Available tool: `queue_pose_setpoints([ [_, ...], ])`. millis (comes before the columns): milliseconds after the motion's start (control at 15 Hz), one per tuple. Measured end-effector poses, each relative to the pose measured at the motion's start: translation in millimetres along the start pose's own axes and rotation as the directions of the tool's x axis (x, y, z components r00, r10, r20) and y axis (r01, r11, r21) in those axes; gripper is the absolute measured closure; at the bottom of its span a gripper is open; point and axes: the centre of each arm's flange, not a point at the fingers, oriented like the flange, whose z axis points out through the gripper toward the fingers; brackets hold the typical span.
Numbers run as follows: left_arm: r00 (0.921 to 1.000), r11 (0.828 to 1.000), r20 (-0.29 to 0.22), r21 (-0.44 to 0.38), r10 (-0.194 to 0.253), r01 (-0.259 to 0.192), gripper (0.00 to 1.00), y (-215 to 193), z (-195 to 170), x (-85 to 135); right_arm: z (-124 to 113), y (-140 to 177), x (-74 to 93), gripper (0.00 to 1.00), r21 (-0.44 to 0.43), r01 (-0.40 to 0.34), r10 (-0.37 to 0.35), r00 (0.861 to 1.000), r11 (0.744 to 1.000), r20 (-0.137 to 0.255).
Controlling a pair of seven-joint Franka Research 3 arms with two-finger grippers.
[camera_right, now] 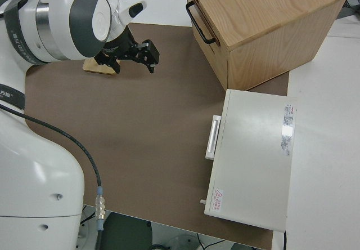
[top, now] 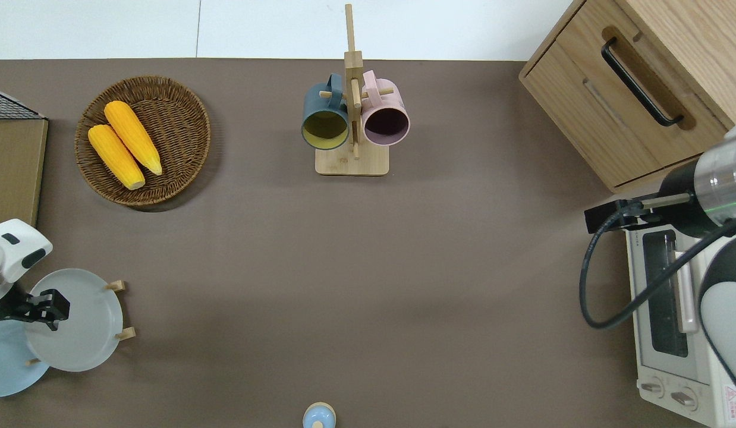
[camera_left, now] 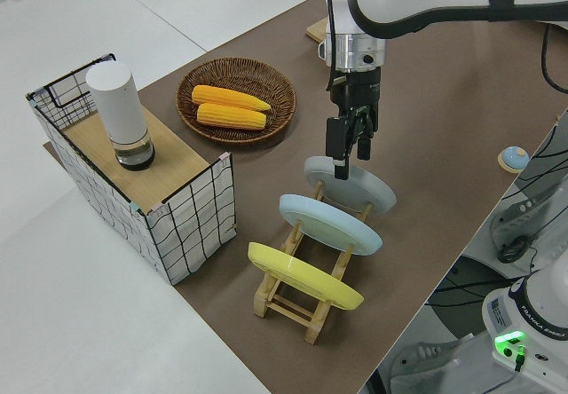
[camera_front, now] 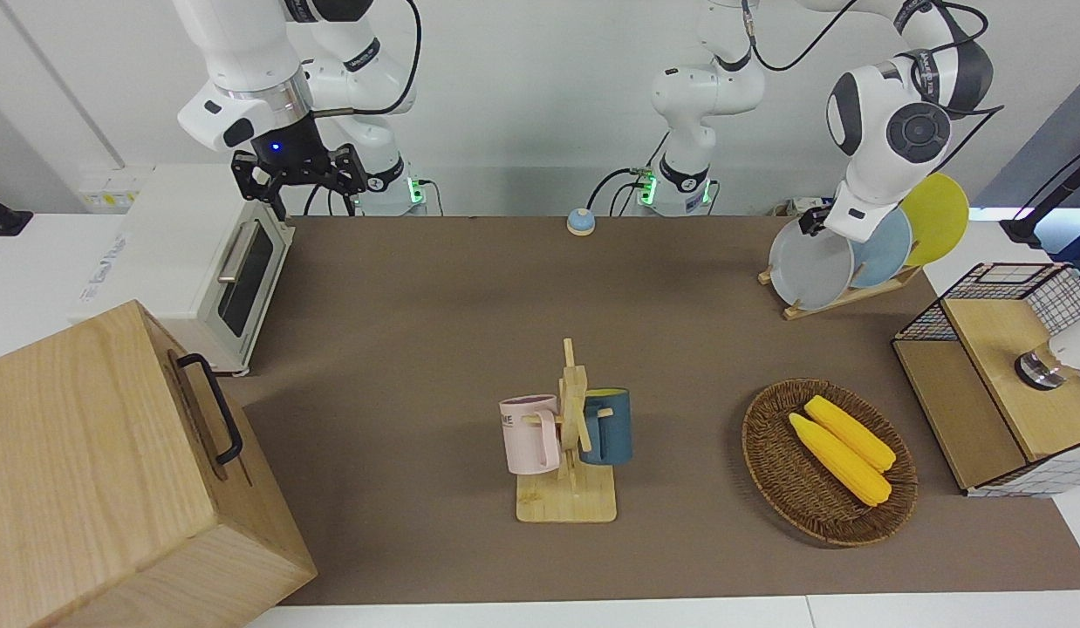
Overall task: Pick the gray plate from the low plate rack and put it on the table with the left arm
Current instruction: 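Grasp the rim of the front gray plate with the left gripper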
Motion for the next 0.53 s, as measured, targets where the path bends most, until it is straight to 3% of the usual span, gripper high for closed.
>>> queue_pose_setpoints([
  [267,0.9999,1.0,-0.009,0.0,-0.005,0.005,0.04,6.9,12.5,7.3,0.0,0.0,0.0,0.01,0.0,0.0,0.0,1.0,1.0,0.0],
  [533,0.9994,1.0,-0.016,-0.001,-0.029,0.029,0.44,8.8,15.3,8.6,0.0,0.0,0.0,0.01,0.0,0.0,0.0,1.0,1.0,0.0],
])
